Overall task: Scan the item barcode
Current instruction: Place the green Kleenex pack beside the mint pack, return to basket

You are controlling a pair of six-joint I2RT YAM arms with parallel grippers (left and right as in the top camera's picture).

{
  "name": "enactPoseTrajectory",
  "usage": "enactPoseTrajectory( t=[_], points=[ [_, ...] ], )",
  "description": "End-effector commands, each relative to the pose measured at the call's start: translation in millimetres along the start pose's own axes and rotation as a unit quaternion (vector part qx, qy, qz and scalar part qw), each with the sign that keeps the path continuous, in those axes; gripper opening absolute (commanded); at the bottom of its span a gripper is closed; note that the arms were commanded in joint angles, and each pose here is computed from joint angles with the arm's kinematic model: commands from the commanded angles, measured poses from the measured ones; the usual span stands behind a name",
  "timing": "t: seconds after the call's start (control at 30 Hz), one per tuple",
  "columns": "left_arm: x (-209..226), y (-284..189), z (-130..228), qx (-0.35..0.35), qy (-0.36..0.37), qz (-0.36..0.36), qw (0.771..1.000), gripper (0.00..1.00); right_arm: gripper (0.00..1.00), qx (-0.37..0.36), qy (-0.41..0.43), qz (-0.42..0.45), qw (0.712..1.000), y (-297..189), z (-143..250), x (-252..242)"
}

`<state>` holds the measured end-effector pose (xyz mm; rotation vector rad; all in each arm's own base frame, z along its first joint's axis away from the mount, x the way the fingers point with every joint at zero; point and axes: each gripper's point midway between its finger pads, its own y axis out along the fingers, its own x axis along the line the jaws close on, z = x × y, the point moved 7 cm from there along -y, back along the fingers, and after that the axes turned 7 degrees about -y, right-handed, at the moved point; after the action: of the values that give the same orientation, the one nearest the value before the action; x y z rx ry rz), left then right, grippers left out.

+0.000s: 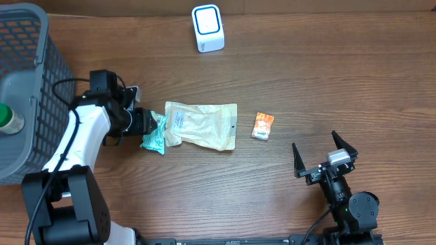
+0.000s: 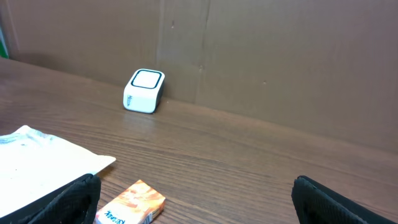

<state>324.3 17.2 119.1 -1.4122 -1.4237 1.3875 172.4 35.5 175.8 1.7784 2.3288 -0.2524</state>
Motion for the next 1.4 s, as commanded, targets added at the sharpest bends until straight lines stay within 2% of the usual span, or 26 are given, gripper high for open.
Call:
enactPoseTrajectory(
  t=[0.0, 0.17, 0.3, 0.37, 0.5, 0.53, 0.63, 0.83, 0.9, 1.0, 1.13, 1.37],
  points=[
    [18.6, 6.3, 0.5, -0.025, -0.061, -0.073, 0.995, 0.66, 1.00, 0.000, 0.003, 0.004, 1.000, 0.1, 2.5, -0.4],
    [21.8, 10.8, -7.0, -0.063, -0.108, -0.079, 0.989, 0.66, 1.00, 0.000, 0.003, 0.004, 1.000, 0.1, 2.5, -0.4],
    [19.8, 12.2, -9.2, -0.071, -0.123, -0.066, 0.988, 0.70, 1.00, 0.000, 0.003, 0.004, 1.000, 0.1, 2.5, -0.4],
    [18.9, 12.3, -9.0, -0.070, -0.123, -0.062, 0.988, 0.76, 1.00, 0.000, 0.003, 0.004, 1.000, 0.1, 2.5, -0.4],
    [13.3, 7.4, -13.1, -0.070, -0.118, -0.041, 0.990, 0.99, 1.00, 0.000, 0.003, 0.004, 1.000, 0.1, 2.5, -0.4],
    [11.4, 1.9, -16.2, -0.072, -0.118, -0.038, 0.990, 1.00, 1.00, 0.000, 0.003, 0.004, 1.000, 0.1, 2.5, -0.4],
    [4.0, -29.2, -31.7, -0.089, -0.116, -0.034, 0.989, 1.00, 1.00, 0.000, 0.003, 0.004, 1.000, 0.1, 2.5, -0.4],
    [-19.3, -142.2, -67.4, -0.178, -0.072, -0.026, 0.981, 1.00, 1.00, 0.000, 0.003, 0.004, 1.000, 0.1, 2.5, -0.4],
    [-26.4, -184.7, -75.3, -0.219, -0.052, -0.029, 0.974, 1.00, 1.00, 0.000, 0.003, 0.004, 1.000, 0.1, 2.5, -0.4],
    [-24.7, -236.8, -79.8, -0.275, -0.060, -0.056, 0.958, 1.00, 1.00, 0.000, 0.003, 0.004, 1.000, 0.1, 2.5, -0.4],
    [-2.2, -284.6, -82.0, -0.331, -0.095, -0.090, 0.934, 0.99, 1.00, 0.000, 0.003, 0.004, 1.000, 0.1, 2.5, -0.4],
    [88.0, -303.8, -72.4, -0.342, -0.215, -0.151, 0.902, 1.00, 1.00, 0.000, 0.003, 0.004, 1.000, 0.1, 2.5, -0.4]
  ],
)
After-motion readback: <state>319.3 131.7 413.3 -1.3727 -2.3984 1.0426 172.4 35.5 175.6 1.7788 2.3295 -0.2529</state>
